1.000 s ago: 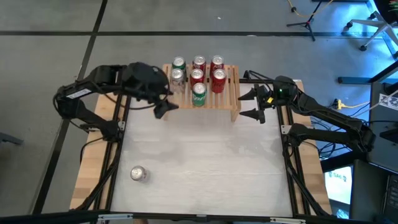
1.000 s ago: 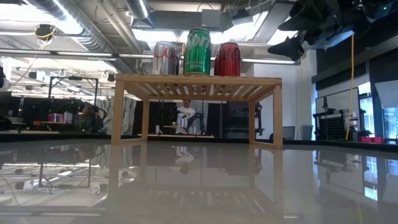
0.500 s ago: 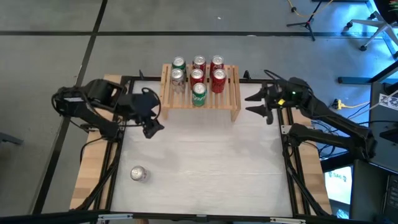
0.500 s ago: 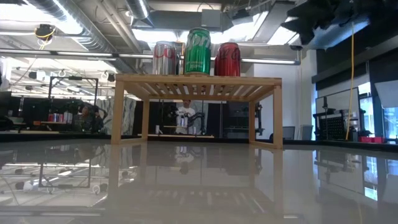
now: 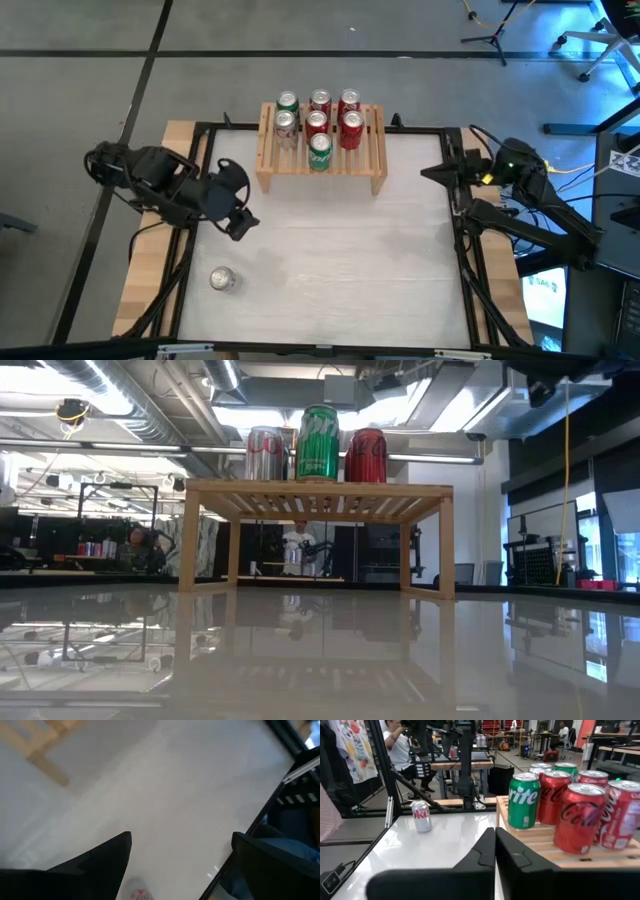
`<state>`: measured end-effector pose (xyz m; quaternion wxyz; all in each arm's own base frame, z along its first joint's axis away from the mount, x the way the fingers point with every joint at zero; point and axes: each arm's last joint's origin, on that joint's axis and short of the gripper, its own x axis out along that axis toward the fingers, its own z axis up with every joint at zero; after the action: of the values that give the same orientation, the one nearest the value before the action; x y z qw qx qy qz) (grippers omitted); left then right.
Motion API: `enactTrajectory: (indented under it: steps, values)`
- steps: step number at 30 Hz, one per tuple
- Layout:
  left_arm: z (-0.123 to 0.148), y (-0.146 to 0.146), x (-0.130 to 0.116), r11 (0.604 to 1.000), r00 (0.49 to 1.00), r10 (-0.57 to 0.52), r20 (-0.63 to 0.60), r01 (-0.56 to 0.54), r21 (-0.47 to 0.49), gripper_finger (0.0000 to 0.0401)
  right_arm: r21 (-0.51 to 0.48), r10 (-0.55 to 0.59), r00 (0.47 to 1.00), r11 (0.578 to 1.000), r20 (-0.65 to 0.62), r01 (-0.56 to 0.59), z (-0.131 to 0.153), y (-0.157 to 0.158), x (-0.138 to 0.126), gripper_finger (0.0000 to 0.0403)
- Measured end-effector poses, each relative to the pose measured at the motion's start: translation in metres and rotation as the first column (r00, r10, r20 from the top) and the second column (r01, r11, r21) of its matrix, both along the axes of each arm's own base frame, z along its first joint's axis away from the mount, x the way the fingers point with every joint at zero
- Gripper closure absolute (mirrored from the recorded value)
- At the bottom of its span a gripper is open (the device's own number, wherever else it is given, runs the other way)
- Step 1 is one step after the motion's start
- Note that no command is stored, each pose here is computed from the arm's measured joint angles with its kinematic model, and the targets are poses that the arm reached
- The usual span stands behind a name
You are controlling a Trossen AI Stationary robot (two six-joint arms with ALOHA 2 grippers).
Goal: Place canned beverage on shelf
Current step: Put the silver/red soda can on the shelf aligned with the silver/red soda can
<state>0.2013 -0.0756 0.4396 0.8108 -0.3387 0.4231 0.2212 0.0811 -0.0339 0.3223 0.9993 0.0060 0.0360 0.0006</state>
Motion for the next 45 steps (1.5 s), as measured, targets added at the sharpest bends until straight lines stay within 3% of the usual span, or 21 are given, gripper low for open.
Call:
enactTrajectory:
  steps: [8, 15, 21, 29, 38, 45]
  values:
    - [-0.017, -0.024, 0.008, 0.999, 0.991, 0.025, -0.130, -0.028, -0.026, 0.0067, 0.004, -0.017, 1.000, 1.000, 0.018, 0.017, -0.011, 0.010, -0.016, 0.0400]
    - [-0.028, -0.044, 0.015, 0.996, 0.980, 0.020, -0.198, -0.038, -0.085, 0.0067, 0.119, -0.026, 0.998, 0.993, 0.052, 0.020, -0.058, 0.005, -0.008, 0.0399]
    - [-0.035, -0.058, 0.016, 0.988, 0.970, 0.054, -0.238, -0.086, -0.129, 0.0067, 0.141, -0.009, 0.991, 0.990, 0.132, -0.010, -0.088, 0.000, 0.000, 0.0401]
    - [-0.046, -0.079, 0.018, 0.971, 0.944, 0.077, -0.322, -0.145, -0.190, 0.0067, 0.161, 0.033, 0.993, 0.986, 0.115, -0.051, -0.120, -0.003, 0.007, 0.0401]
    - [-0.052, -0.091, 0.019, 0.961, 0.923, 0.075, -0.378, -0.167, -0.219, 0.0067, 0.183, 0.035, 0.983, 0.981, 0.183, -0.069, -0.141, -0.006, 0.011, 0.0401]
    - [-0.053, -0.090, 0.019, 0.961, 0.923, 0.078, -0.377, -0.170, -0.218, 0.0067, 0.193, 0.082, 0.977, 0.974, 0.197, -0.120, -0.140, -0.004, 0.011, 0.0401]
